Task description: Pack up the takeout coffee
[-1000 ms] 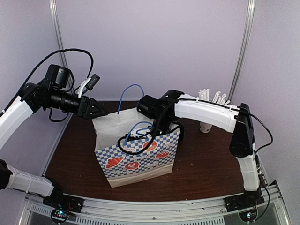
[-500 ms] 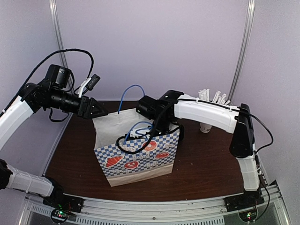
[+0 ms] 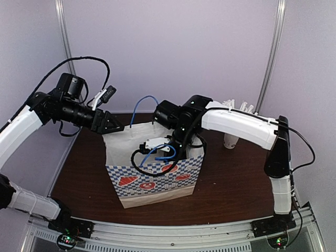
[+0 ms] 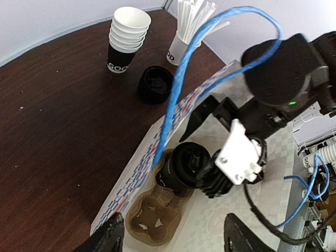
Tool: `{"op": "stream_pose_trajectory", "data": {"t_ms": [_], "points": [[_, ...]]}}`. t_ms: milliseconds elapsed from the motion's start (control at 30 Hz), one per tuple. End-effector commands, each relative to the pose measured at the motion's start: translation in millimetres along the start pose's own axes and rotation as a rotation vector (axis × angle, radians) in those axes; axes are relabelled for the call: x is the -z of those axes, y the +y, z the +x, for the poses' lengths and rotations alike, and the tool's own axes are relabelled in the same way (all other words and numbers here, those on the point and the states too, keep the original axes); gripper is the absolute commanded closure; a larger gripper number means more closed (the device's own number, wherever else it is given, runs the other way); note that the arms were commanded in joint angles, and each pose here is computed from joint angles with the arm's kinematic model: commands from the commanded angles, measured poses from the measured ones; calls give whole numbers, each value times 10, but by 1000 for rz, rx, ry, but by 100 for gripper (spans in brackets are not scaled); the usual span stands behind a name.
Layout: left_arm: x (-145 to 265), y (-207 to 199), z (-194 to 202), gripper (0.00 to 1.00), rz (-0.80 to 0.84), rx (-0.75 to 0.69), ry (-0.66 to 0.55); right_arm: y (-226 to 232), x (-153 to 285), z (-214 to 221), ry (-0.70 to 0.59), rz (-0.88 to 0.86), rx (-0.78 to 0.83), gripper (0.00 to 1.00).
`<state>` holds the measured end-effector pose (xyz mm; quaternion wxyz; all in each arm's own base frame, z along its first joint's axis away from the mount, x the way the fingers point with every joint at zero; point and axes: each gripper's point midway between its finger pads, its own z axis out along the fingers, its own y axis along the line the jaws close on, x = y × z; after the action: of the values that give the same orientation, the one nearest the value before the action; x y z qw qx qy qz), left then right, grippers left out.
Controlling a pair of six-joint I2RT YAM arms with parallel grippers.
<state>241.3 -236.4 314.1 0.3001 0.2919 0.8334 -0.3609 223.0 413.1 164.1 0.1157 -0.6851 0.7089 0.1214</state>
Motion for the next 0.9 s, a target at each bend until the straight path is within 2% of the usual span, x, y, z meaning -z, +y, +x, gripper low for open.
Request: {"op": "stream_pose_trajectory", "data": {"t_ms": [0, 133, 400, 700, 867], "points": [[-158, 58, -79, 34, -7, -46, 15, 74, 430, -104, -84, 38, 28, 0], [-309, 49, -108, 35, 6, -74, 45, 111, 592, -158, -124, 42, 46, 0], [-405, 102, -206, 47, -16, -104, 49, 247, 1028, -302, -240, 25, 104, 0], [-20, -169, -534, 47, -13, -238, -68, 272, 1655, -505, -420, 21, 162, 0], [-118, -30, -526, 44, -60, -260, -18, 313, 1920, -533, -470, 55, 209, 0]]}}
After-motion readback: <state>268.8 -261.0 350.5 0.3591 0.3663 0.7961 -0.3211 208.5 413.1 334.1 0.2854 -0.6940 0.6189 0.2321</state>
